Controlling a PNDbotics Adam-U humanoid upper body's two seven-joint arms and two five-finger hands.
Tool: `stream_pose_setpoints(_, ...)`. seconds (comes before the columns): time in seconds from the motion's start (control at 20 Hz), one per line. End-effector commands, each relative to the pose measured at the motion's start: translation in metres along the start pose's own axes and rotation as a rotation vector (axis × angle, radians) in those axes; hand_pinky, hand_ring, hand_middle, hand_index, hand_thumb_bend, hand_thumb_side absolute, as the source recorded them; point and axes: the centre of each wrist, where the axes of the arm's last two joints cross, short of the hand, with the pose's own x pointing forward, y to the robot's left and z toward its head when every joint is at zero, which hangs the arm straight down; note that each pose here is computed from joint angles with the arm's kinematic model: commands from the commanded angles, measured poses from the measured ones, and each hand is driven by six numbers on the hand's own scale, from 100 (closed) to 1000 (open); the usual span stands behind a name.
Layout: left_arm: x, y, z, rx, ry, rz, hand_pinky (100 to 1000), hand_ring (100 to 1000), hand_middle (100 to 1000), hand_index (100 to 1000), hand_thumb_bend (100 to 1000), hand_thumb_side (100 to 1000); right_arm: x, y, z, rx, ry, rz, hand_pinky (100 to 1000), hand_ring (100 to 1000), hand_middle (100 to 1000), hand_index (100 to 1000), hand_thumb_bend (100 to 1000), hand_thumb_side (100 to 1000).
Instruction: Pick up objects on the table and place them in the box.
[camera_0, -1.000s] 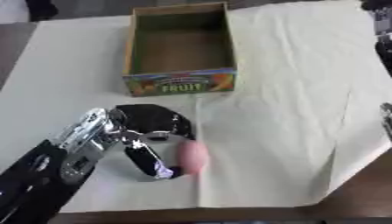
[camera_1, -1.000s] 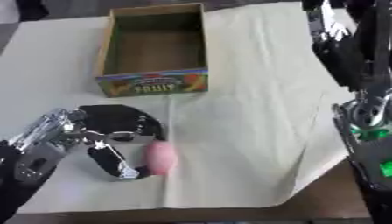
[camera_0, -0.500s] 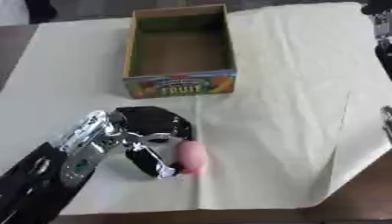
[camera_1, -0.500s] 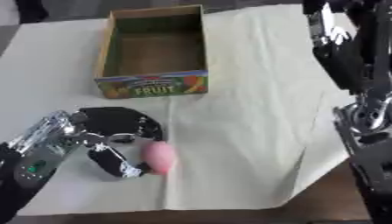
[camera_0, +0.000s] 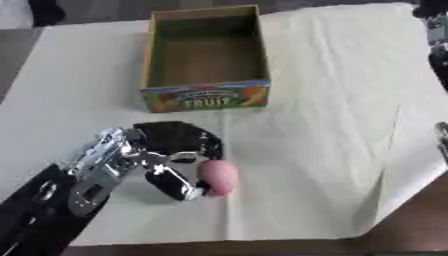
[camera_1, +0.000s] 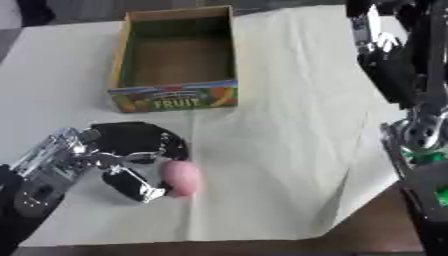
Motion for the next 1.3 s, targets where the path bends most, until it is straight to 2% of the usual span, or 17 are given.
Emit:
stream_pose_setpoints(0.05,-0.001,0.012,0.011,0.036,0.011,-0.018,796,825,746,732,100,390,0.005,-0.005,-0.004,-0.011,-0.025,0.001,572,828,517,789,453,739)
stream_pose_setpoints(0.75,0.004,0.034,0.034,0.137,0.006,-0.024,794,819,741,694,100,372,0.006,-0.005,-0.004,-0.014,-0.027,-0.001,574,826,519,789,453,738)
stream_pose_setpoints(1.3,-0.004,0.067,0.075,0.286,0.059,-0.030,794,816,735,673,100,371,0.007,-0.003,-0.005,-0.010,-0.036,-0.007,575,825,519,788,453,738)
